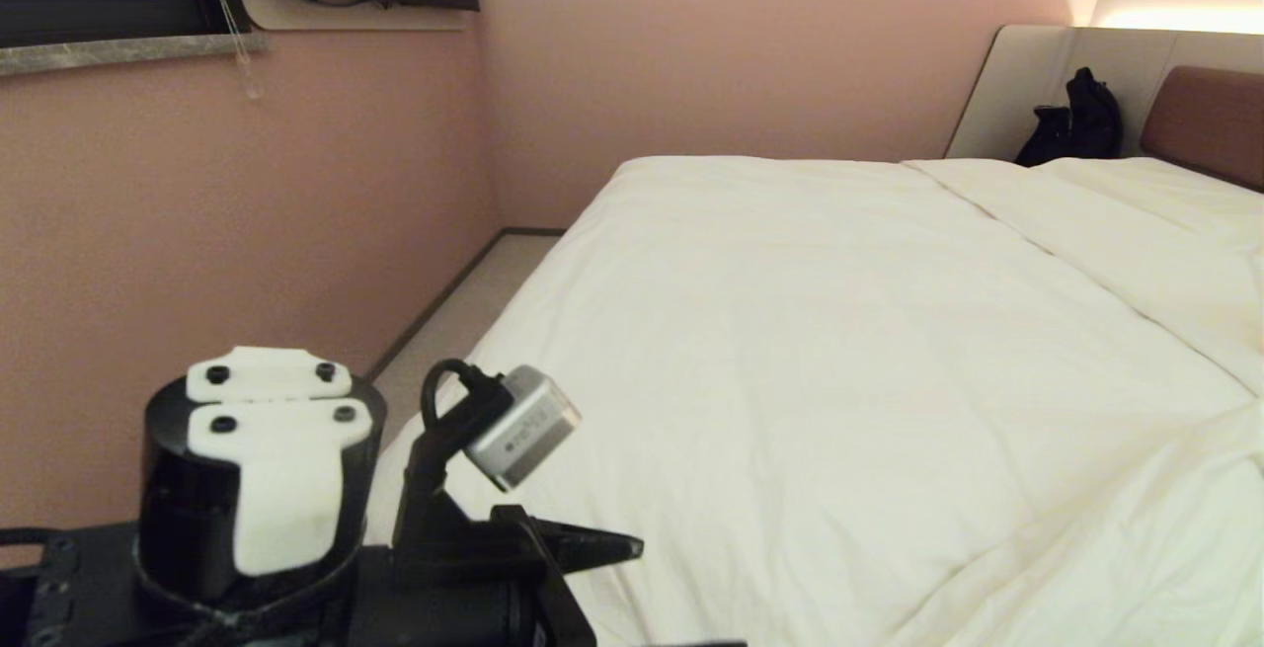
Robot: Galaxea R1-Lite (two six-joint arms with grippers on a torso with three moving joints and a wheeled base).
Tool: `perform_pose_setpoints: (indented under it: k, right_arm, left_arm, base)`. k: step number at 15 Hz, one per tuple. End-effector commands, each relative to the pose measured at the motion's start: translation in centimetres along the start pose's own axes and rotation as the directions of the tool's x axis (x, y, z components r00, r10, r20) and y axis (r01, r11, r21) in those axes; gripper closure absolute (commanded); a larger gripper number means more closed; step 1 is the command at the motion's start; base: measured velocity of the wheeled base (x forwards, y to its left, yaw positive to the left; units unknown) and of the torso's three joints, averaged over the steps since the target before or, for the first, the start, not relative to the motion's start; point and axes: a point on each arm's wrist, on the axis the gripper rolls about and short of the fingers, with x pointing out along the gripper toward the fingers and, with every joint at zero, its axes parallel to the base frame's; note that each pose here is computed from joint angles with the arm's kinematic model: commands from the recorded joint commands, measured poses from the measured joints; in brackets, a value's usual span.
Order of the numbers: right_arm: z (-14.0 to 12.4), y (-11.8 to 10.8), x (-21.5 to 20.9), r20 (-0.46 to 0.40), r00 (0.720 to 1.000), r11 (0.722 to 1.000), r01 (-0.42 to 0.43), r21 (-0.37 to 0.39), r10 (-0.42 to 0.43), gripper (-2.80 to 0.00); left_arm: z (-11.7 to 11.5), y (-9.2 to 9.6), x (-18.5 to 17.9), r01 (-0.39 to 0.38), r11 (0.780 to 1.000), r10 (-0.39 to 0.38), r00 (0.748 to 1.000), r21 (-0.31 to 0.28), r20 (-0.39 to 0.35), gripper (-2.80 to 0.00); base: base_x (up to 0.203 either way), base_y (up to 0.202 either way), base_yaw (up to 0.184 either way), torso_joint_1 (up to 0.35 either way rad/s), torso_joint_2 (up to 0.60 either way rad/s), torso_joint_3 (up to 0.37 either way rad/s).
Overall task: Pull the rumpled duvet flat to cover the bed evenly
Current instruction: Flatten the corners of the folded blanket
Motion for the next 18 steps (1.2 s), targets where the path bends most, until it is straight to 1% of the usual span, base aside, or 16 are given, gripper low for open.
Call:
perform_pose_setpoints:
  k: [1,3,4,5,6,7,9,10,11,12,14,15,17,18]
  right_arm:
    - [0.0,0.0,0.0,0.001,1.000,1.000,0.000,0.000,0.000,0.00]
    - [0.0,0.0,0.0,0.001,1.000,1.000,0.000,0.000,0.000,0.00]
    - [0.0,0.0,0.0,0.000,1.000,1.000,0.000,0.000,0.000,0.00]
    - [0.0,0.0,0.0,0.000,1.000,1.000,0.000,0.000,0.000,0.00]
    - [0.0,0.0,0.0,0.001,1.000,1.000,0.000,0.000,0.000,0.00]
    - [0.0,0.0,0.0,0.001,1.000,1.000,0.000,0.000,0.000,0.00]
    - [0.0,0.0,0.0,0.001,1.000,1.000,0.000,0.000,0.000,0.00]
    - [0.0,0.0,0.0,0.001,1.000,1.000,0.000,0.000,0.000,0.00]
    - [0.0,0.0,0.0,0.001,1.000,1.000,0.000,0.000,0.000,0.00]
    - [0.0,0.0,0.0,0.001,1.000,1.000,0.000,0.000,0.000,0.00]
    - [0.0,0.0,0.0,0.001,1.000,1.000,0.000,0.000,0.000,0.00]
    - [0.0,0.0,0.0,0.001,1.000,1.000,0.000,0.000,0.000,0.00]
    - [0.0,0.0,0.0,0.001,1.000,1.000,0.000,0.000,0.000,0.00]
    - [0.0,0.0,0.0,0.001,1.000,1.000,0.000,0.000,0.000,0.00]
  left_arm:
    - [0.5,2.0,0.6,-0.094,0.992,0.097,0.994,-0.080,0.039,-2.80]
    - [1.0,4.2,0.7,-0.193,0.971,0.206,0.975,-0.142,0.080,-2.80]
    - [1.3,5.3,0.5,-0.236,0.958,0.255,0.962,-0.164,0.100,-2.80]
    - [1.6,6.6,0.3,-0.290,0.939,0.314,0.942,-0.187,0.118,-2.80]
    - [1.8,8.0,0.1,-0.355,0.911,0.387,0.912,-0.211,0.135,-2.80]
    - [2.2,9.3,-0.4,-0.419,0.877,0.460,0.875,-0.237,0.154,-2.80]
    - [3.0,11.6,-2.0,-0.499,0.818,0.560,0.805,-0.285,0.196,-2.80]
    - [3.4,12.6,-3.1,-0.535,0.787,0.605,0.766,-0.307,0.216,-2.80]
    - [3.7,13.5,-4.1,-0.564,0.762,0.639,0.734,-0.318,0.229,-2.80]
    - [3.9,14.3,-5.3,-0.600,0.732,0.677,0.695,-0.322,0.243,-2.80]
    - [4.1,15.5,-7.4,-0.656,0.680,0.732,0.629,-0.328,0.261,-2.80]
    - [4.1,15.8,-8.4,-0.680,0.655,0.756,0.598,-0.331,0.266,0.00]
    - [3.9,16.4,-10.1,-0.727,0.603,0.797,0.540,-0.328,0.270,0.00]
    - [3.8,16.6,-10.9,-0.756,0.563,0.825,0.495,-0.334,0.271,0.00]
  base:
    - [0.000,0.000,0.000,0.000,0.00,0.000]
    - [0.000,0.000,0.000,0.000,0.00,0.000]
    - [0.000,0.000,0.000,0.000,0.00,0.000]
    - [0.000,0.000,0.000,0.000,0.00,0.000]
    - [0.000,0.000,0.000,0.000,0.00,0.000]
    - [0.000,0.000,0.000,0.000,0.00,0.000]
    - [0.000,0.000,0.000,0.000,0.00,0.000]
    - [0.000,0.000,0.000,0.000,0.00,0.000]
    - [0.000,0.000,0.000,0.000,0.00,0.000]
    - [0.000,0.000,0.000,0.000,0.00,0.000]
    - [0.000,0.000,0.000,0.000,0.00,0.000]
    - [0.000,0.000,0.000,0.000,0.00,0.000]
    - [0.000,0.000,0.000,0.000,0.00,0.000]
    - [0.000,0.000,0.000,0.000,0.00,0.000]
